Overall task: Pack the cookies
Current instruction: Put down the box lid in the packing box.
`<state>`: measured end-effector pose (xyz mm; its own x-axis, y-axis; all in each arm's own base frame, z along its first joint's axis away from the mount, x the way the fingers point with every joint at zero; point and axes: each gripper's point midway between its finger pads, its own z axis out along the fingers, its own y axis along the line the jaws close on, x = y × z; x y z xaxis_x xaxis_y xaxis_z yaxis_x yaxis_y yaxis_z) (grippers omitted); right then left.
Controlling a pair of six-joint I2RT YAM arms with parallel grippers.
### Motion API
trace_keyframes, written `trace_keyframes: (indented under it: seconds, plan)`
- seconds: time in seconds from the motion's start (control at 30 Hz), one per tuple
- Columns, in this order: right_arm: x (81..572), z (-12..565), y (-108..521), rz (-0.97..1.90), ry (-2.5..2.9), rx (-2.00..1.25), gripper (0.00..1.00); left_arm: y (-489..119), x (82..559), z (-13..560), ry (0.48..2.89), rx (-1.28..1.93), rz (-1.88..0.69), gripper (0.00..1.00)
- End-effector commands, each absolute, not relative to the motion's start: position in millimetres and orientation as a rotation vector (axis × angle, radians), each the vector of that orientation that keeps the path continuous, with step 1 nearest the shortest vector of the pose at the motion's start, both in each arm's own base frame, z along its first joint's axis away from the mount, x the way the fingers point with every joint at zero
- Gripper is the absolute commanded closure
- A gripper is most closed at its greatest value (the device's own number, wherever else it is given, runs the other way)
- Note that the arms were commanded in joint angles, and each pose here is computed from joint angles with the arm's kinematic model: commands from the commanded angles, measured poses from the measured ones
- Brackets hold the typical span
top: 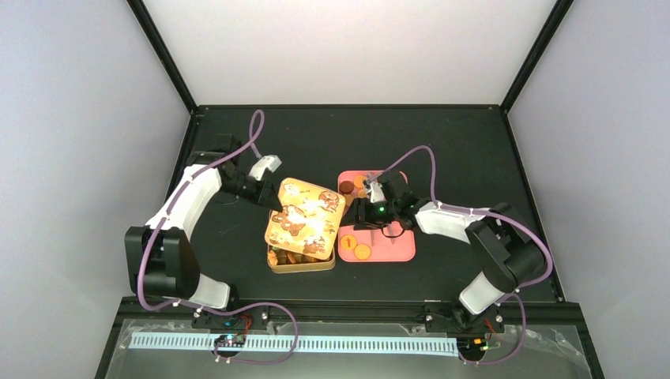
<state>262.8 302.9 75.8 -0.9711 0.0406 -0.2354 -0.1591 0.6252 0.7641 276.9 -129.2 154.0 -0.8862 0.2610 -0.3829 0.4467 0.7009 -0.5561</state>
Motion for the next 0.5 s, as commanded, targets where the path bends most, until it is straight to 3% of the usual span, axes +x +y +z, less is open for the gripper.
trace_keyframes:
  seconds: [0.0, 0.33, 0.47]
  plan:
    - [264, 111, 320, 1.343, 2.504, -0.191, 0.34, -145, 272, 174, 2.586, 0.575, -1.078, 0.81]
    - [261, 119, 337, 1.404, 2.485, -0.221, 0.34, -134, 253, 173, 2.592, 0.639, -0.959, 0.77]
    - [263, 130, 345, 1.451, 2.455, -0.218, 0.34, -129, 253, 161, 2.616, 0.671, -0.907, 0.65]
